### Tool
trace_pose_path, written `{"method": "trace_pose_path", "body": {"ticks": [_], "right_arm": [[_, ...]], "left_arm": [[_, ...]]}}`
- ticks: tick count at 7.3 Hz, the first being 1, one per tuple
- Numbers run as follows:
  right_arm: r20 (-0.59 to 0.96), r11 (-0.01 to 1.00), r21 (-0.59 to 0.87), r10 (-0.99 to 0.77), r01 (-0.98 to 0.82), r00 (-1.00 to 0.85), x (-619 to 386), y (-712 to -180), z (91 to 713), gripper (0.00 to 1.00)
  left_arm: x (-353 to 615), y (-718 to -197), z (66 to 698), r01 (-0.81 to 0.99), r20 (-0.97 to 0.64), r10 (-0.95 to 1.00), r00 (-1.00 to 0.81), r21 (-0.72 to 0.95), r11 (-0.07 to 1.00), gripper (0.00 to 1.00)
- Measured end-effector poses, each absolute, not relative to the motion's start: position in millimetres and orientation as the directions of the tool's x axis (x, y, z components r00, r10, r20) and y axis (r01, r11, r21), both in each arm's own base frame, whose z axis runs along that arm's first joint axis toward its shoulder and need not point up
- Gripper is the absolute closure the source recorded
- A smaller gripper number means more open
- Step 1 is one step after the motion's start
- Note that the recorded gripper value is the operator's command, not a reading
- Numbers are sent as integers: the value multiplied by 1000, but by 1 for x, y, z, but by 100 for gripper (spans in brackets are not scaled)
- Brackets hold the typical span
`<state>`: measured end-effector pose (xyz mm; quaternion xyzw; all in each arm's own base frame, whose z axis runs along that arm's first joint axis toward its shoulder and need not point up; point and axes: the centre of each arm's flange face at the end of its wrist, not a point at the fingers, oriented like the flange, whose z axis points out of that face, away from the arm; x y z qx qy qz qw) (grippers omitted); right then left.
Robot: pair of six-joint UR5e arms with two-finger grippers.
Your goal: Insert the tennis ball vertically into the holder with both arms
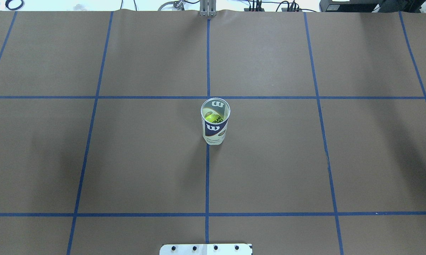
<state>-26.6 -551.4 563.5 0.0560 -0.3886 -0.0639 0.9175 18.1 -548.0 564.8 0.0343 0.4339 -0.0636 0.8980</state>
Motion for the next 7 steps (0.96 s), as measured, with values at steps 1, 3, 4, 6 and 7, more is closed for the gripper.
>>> {"method": "trace_pose_path", "body": {"ticks": [1,3,4,6,7], "right_arm": [[707,986,149,-159,75,689,-27,-552,563,0],[706,987,143,-153,72,691,-28,-552,565,0],[705,987,141,-151,72,693,-28,-553,567,0],[701,987,140,-151,72,697,-28,-553,570,0],[691,987,142,-151,72,706,-27,-553,572,0]], "left_arm": [[-6,-542,565,205,-793,-157,588,-41,978,1],[-31,-536,556,256,-804,-203,559,-66,964,1],[-35,-532,550,256,-807,-189,560,-48,965,1],[-36,-524,556,214,-792,-120,599,14,977,1],[-35,-520,563,201,-778,-114,618,16,979,1]]}}
